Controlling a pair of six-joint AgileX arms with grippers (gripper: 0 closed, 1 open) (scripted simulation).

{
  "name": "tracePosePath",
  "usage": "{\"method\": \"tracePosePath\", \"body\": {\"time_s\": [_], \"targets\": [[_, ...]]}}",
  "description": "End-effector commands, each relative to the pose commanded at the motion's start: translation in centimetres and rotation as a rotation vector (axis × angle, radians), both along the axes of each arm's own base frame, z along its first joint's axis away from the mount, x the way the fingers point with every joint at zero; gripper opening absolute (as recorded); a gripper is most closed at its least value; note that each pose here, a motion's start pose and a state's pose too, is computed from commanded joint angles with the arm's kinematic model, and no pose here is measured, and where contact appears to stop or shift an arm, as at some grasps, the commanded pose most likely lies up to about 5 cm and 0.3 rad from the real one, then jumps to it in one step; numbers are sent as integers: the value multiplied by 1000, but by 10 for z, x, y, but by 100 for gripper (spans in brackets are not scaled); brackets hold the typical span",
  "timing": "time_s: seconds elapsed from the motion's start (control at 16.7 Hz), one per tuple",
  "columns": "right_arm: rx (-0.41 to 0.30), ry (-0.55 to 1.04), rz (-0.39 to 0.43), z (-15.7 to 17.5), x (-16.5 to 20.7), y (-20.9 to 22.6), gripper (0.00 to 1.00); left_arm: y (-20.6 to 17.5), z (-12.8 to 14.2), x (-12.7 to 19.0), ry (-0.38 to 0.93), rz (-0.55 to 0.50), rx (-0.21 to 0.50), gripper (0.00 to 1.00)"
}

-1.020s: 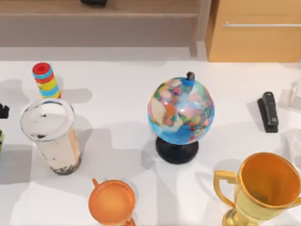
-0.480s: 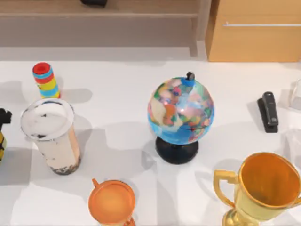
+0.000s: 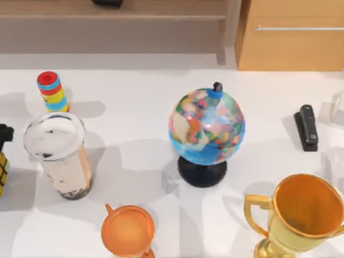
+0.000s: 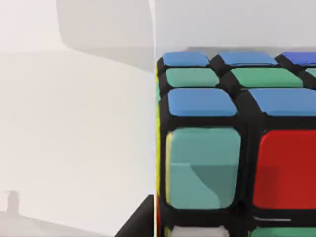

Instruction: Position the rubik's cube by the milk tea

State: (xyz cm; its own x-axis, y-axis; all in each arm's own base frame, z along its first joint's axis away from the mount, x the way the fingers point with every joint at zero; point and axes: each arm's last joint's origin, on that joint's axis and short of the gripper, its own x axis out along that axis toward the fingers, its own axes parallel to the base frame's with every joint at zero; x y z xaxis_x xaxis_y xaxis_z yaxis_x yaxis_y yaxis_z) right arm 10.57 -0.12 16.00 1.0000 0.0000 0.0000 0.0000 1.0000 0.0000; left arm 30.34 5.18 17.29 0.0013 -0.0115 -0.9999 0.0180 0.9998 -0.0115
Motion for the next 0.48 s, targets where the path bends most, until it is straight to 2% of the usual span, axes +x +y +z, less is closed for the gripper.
{"method": "tracePosePath", "body": {"time_s": [0.12, 0.48], "targets": [[0, 0, 0, 0, 0, 0, 100, 0, 0, 0, 0, 0, 0, 98], [0, 0, 0, 0, 0, 0, 100, 0, 0, 0, 0, 0, 0, 100]]}}
